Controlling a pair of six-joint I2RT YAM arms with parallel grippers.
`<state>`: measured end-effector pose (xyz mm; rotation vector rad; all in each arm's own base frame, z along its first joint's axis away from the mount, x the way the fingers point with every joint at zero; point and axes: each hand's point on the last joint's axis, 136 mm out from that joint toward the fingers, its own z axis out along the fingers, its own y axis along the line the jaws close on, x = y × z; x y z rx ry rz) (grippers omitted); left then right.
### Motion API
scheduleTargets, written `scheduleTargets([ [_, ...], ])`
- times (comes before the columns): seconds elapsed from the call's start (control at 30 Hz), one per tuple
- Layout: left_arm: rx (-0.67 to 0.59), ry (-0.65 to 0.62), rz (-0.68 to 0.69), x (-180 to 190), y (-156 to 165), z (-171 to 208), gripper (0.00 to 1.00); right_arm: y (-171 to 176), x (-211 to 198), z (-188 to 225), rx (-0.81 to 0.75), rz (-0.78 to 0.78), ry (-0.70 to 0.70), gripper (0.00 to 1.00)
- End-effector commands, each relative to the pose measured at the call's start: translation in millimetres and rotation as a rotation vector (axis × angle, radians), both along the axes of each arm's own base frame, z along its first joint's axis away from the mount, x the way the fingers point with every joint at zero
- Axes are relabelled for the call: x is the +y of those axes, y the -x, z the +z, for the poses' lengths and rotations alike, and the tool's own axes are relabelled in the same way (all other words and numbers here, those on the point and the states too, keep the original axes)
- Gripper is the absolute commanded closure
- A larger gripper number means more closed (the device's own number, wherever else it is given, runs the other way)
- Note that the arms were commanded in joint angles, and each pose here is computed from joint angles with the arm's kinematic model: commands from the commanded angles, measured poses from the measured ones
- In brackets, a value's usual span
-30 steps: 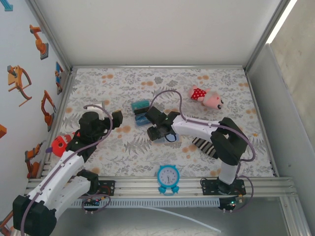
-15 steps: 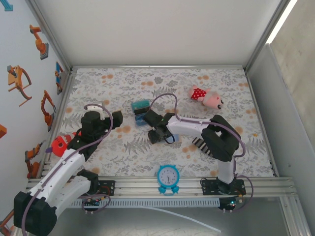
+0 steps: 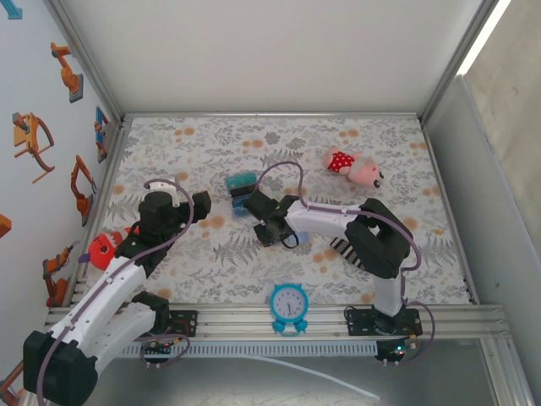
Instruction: Take the credit cards out of the card holder
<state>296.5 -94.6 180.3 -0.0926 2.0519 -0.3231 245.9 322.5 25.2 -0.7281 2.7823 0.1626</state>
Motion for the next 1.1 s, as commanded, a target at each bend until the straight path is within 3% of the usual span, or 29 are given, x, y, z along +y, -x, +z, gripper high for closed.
scheduleTargets([
  [0.0,-0.039,0.023,-0.012,-3,0,21,0.03,2,-12,-2,-0.004,-0.015,0.052,0.72],
  [0.43,-0.097,0.088,-0.083,-14,10,51,0.03,11,-4,23,0.000,0.001,-0.063,0.75],
  [0.57,-0.113,0.101,-0.100,-17,11,59,0.03,8,-17,22,-0.030,-0.017,-0.012,0.72],
  [0.73,-0.125,0.104,-0.106,-18,12,66,0.03,-2,-30,26,-0.083,-0.049,0.065,0.60],
  [1.07,-0.132,0.102,-0.102,-17,14,69,0.03,-14,-42,46,-0.170,-0.081,0.104,0.62],
])
